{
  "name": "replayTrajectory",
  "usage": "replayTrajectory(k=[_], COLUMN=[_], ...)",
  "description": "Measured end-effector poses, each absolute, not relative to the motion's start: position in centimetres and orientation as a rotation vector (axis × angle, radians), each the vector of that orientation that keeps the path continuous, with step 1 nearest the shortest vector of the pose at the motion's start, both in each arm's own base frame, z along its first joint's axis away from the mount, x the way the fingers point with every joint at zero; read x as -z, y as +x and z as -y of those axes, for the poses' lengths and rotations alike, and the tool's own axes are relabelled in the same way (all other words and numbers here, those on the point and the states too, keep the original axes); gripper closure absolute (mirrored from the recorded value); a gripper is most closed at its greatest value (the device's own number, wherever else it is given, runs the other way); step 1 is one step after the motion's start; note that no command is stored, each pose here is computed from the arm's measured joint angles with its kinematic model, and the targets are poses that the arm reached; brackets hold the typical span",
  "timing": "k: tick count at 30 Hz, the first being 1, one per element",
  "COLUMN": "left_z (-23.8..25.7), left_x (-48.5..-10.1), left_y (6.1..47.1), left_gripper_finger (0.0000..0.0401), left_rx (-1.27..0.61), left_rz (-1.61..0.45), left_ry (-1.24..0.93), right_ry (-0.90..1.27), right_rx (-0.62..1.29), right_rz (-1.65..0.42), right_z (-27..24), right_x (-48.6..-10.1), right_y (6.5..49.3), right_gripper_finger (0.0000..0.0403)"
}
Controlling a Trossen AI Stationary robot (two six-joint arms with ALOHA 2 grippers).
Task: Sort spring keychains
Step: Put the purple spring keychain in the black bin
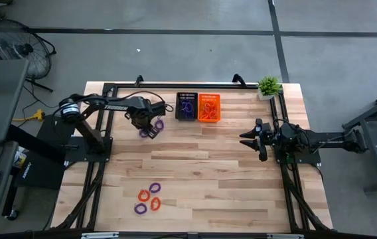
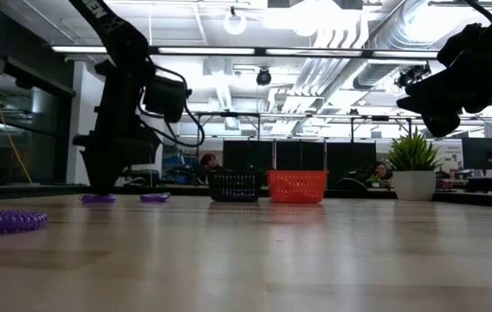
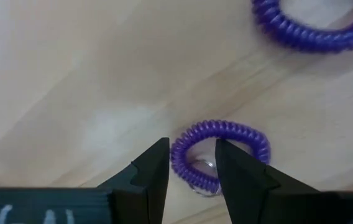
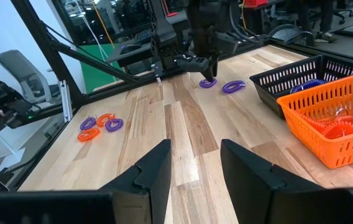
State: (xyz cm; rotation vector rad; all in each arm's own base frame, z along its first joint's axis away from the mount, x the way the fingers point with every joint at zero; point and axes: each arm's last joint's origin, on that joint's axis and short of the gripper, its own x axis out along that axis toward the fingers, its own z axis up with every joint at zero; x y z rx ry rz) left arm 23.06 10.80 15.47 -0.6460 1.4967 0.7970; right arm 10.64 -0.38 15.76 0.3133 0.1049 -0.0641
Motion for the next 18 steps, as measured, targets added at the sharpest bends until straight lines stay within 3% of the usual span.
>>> replayTrajectory(k=[18], left_z=[-10.9], left_x=[-14.1], left_y=[23.5], left_gripper_finger=[0.0275], left_rx=[-0.783], left_rz=[-1.548], left_ry=[-0.68], right_ry=[0.313], right_rx=[0.064], right_rz=[-0.105], right_z=[0.4], right_x=[-15.8], right_y=[10.6], right_gripper_finger=[0.0269])
